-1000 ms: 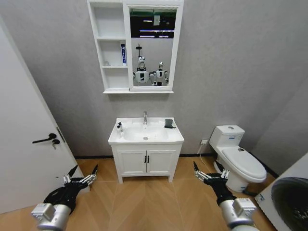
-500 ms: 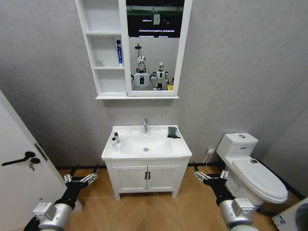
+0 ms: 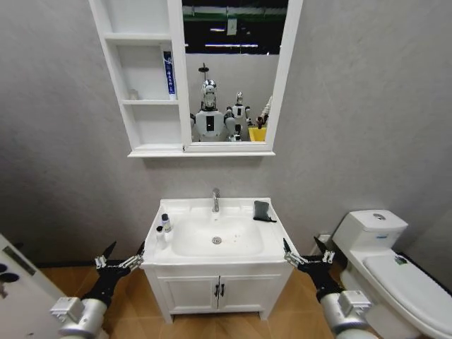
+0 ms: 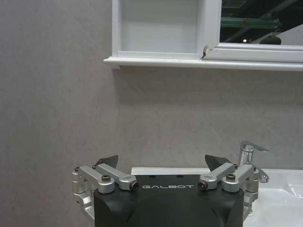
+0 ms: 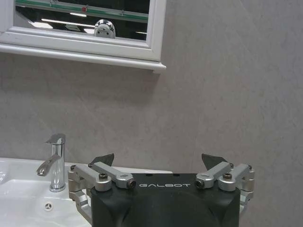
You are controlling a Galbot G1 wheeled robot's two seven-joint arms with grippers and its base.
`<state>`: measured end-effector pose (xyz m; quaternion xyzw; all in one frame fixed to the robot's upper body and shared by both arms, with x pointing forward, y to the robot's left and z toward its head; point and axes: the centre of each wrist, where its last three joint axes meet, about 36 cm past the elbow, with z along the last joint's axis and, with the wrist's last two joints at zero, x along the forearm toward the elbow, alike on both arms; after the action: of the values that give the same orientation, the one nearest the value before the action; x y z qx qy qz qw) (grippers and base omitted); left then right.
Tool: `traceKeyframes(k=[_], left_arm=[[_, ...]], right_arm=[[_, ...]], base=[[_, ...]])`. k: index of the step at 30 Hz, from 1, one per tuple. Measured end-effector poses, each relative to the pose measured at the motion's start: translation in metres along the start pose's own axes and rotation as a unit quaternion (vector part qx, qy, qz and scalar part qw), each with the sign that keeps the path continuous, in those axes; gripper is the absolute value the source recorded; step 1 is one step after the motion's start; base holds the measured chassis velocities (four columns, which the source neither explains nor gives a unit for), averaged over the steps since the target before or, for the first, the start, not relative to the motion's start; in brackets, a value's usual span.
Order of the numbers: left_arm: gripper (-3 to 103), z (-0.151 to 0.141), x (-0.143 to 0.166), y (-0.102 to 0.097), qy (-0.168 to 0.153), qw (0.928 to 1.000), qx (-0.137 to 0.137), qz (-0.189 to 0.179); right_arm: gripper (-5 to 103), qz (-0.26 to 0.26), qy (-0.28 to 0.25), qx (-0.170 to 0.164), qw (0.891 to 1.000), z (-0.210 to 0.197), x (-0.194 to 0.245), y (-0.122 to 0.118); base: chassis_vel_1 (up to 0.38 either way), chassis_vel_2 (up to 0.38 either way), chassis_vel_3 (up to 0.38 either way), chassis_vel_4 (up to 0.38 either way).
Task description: Move facial cleanser and shampoo from washbasin to cabinet, then wipe washbasin with towel.
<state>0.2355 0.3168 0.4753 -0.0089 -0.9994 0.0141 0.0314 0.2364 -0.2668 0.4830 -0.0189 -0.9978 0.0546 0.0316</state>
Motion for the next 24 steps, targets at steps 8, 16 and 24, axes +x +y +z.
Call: traceKeyframes(k=[8,16,24], left_arm=[[100,0.002,-0.004,-0.004,-0.003,1.0,-0.003,-0.002],[100,0.006,-0.014,-0.005,-0.008,0.9999,-0.009,-0.009],[100,0.007,-0.021,-0.012,-0.009,0.9998,-0.007,-0.019]], right_arm=[[100,0.001,-0.003,-0.004,1.0,0.006,-0.019,-0.006],[100,-0.003,-0.006,-0.005,1.0,0.011,-0.038,-0.009],[100,-0.013,-0.013,-0.005,1.0,0.009,-0.052,-0.017]], base=[[-0.076,0.07,0.044,-0.014],[0.036,-0.019,-0.022,0.024],[0.0,0.0,0.0,0.0]])
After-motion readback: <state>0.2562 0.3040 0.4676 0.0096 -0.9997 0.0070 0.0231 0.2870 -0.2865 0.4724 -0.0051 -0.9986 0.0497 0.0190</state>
